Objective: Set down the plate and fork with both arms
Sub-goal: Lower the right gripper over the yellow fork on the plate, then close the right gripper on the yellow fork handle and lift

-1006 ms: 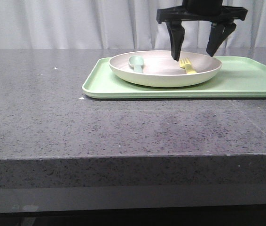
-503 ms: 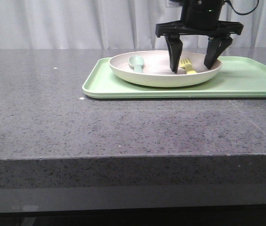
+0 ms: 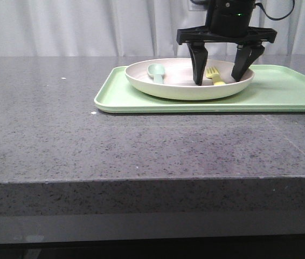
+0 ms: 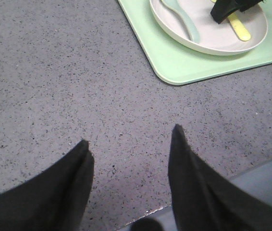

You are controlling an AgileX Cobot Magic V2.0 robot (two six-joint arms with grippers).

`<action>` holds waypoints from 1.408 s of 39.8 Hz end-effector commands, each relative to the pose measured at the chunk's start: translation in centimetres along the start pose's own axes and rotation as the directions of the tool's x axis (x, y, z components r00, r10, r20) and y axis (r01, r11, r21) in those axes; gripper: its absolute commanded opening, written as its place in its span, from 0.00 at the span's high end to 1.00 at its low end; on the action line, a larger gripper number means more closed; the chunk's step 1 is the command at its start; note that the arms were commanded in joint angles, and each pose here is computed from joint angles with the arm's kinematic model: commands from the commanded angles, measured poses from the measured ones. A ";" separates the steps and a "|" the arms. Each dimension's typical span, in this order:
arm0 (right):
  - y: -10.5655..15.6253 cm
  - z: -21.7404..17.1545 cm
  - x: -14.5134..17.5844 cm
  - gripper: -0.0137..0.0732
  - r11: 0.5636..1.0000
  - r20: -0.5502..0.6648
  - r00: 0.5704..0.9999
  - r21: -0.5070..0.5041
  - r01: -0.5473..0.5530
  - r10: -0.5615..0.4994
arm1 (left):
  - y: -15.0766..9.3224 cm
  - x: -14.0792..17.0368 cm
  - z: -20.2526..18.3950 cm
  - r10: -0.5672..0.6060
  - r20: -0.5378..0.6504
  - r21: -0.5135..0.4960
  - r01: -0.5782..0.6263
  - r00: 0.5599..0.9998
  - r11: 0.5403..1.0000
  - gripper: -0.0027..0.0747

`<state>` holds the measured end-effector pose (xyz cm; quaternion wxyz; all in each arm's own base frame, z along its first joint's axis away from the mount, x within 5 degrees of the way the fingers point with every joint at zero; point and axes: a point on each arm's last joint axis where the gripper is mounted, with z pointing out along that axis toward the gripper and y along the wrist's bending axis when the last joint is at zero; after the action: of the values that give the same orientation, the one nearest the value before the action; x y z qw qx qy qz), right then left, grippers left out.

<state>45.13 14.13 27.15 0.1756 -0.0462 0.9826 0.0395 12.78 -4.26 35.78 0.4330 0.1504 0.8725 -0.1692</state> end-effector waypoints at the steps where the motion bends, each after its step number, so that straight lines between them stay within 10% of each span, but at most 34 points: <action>1: -0.2 -3.0 -0.5 0.21 1.000 0.074 0.997 -0.009 0.006 -0.005 | -0.3 -1.2 -0.5 -0.008 0.083 0.010 0.007 0.996 1.000 0.50; 19: -0.2 -3.0 -0.5 0.52 1.000 0.070 0.998 -0.009 0.005 -0.005 | -0.3 -1.2 -0.5 -0.008 0.083 0.010 0.007 0.996 1.000 0.50; 56: -0.3 -3.3 -0.1 0.54 1.000 0.030 1.000 -0.001 0.006 -0.006 | -0.3 -1.1 -0.5 -0.008 0.080 0.011 0.007 0.997 1.000 0.50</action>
<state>45.04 14.36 27.06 0.1684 -0.0436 0.9834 0.0522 12.78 -4.26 35.78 0.4330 0.1504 0.8725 -0.1692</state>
